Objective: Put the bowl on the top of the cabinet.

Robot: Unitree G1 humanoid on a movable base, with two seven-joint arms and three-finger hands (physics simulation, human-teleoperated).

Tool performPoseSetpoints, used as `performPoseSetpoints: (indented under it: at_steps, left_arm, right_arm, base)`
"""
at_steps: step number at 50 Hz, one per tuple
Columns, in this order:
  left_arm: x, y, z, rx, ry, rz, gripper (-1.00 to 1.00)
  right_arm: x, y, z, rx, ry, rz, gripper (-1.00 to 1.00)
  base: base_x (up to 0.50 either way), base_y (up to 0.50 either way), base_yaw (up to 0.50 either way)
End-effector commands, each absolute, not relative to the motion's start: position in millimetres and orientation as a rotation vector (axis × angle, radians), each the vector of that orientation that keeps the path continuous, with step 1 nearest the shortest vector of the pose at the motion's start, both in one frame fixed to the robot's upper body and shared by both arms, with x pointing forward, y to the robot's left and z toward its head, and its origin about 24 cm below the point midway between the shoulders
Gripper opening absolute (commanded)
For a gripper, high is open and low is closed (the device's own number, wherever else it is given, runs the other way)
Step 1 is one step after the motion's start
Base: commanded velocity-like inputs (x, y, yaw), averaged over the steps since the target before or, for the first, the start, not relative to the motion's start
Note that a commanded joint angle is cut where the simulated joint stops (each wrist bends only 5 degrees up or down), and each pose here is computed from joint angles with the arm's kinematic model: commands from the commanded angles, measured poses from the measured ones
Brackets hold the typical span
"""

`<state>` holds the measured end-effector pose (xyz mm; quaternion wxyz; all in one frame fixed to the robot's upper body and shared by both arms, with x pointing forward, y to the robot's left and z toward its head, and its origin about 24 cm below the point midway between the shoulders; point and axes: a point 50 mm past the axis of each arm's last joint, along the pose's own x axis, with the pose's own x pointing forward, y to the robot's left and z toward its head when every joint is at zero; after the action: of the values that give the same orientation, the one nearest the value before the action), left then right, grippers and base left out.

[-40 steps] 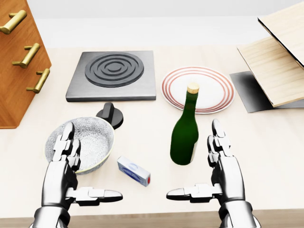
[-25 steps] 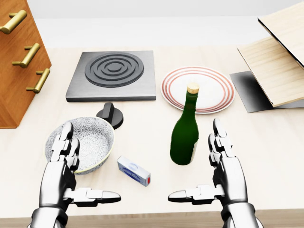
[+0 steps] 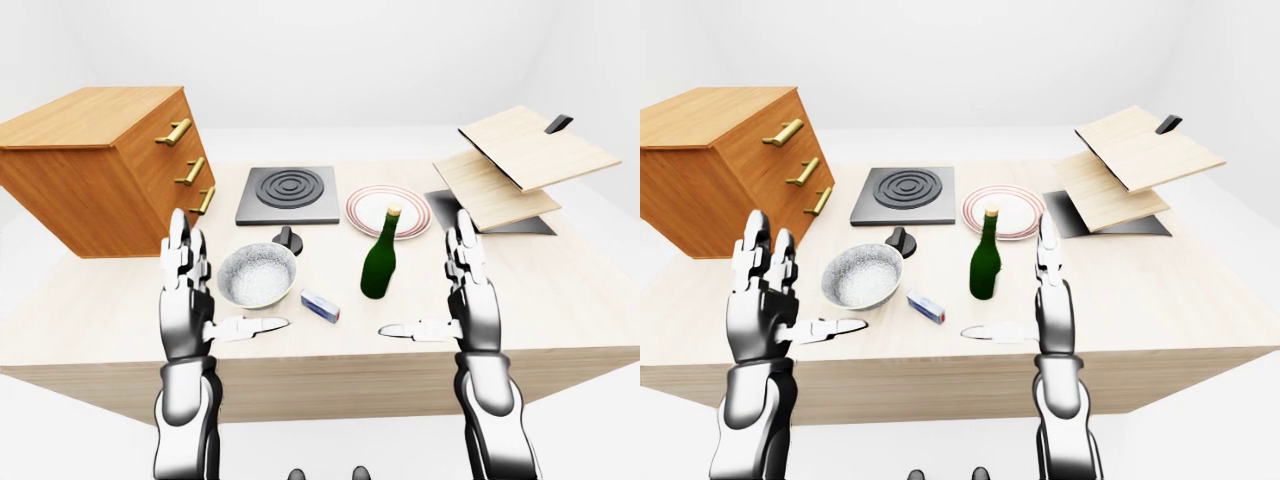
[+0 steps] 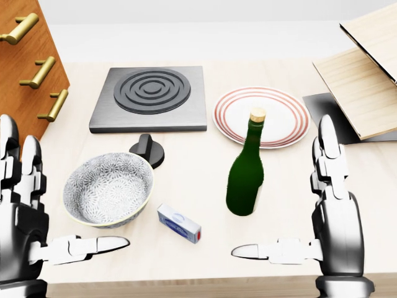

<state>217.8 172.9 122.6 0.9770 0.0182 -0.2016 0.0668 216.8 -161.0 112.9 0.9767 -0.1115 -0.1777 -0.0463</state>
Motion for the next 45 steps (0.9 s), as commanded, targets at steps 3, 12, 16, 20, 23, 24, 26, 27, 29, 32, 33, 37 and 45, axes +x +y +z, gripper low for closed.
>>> performPoseSetpoints:
  at_steps: [3,12,16,20,23,24,26,27,29,32,33,37,45]
  left_arm:
    - [204.5,175.7,142.3,0.065,-0.494,0.168,1.00]
    - [207.4,176.8,139.4,0.065,-0.481,0.173,1.00]
    - [210.0,177.8,135.9,0.067,-0.465,0.180,1.00]
    - [211.8,178.0,132.9,0.067,-0.451,0.179,1.00]
    - [212.3,177.9,131.2,0.067,-0.444,0.178,1.00]
    - [211.9,177.9,131.4,0.068,-0.444,0.177,1.00]
    - [212.0,177.8,130.5,0.068,-0.440,0.176,1.00]
    - [212.1,177.8,129.9,0.068,-0.438,0.175,1.00]
    - [212.6,177.4,128.2,0.067,-0.430,0.172,1.00]
    - [213.2,177.2,126.4,0.068,-0.422,0.169,1.00]
    - [213.3,177.2,126.2,0.068,-0.421,0.169,1.00]
    - [213.8,177.0,125.3,0.067,-0.417,0.168,1.00]
    - [212.9,176.4,127.3,0.068,-0.425,0.164,1.00]
  right_arm:
    - [207.7,-159.0,132.2,-0.271,-0.444,-0.117,1.00]
    - [207.7,-159.3,134.9,-0.269,-0.456,-0.117,1.00]
    - [207.5,-159.2,136.5,-0.268,-0.463,-0.116,1.00]
    - [207.5,-159.2,136.9,-0.269,-0.465,-0.115,1.00]
    - [207.1,-159.1,136.8,-0.269,-0.464,-0.113,1.00]
    - [207.0,-158.9,136.5,-0.269,-0.463,-0.112,1.00]
    - [206.8,-158.5,135.9,-0.269,-0.460,-0.108,1.00]
    - [206.8,-158.5,135.5,-0.269,-0.458,-0.108,1.00]
    - [206.8,-158.5,134.8,-0.268,-0.455,-0.106,1.00]
    - [206.8,-158.1,134.6,-0.269,-0.454,-0.103,1.00]
    - [206.8,-158.1,134.6,-0.269,-0.454,-0.103,1.00]
    - [206.6,-157.8,135.5,-0.268,-0.458,-0.101,1.00]
    - [207.4,-156.6,135.0,-0.267,-0.456,-0.093,1.00]
  base:
    - [0.00,0.50,0.00]
    - [0.00,0.50,0.00]
    - [0.00,0.50,0.00]
    - [0.00,0.50,0.00]
    - [0.00,0.50,0.00]
    - [0.00,0.50,0.00]
    - [0.00,0.50,0.00]
    - [0.00,0.50,0.00]
    - [0.00,0.50,0.00]
    - [0.00,0.50,0.00]
    - [0.00,0.50,0.00]
    - [0.00,0.50,0.00]
    - [0.00,0.50,0.00]
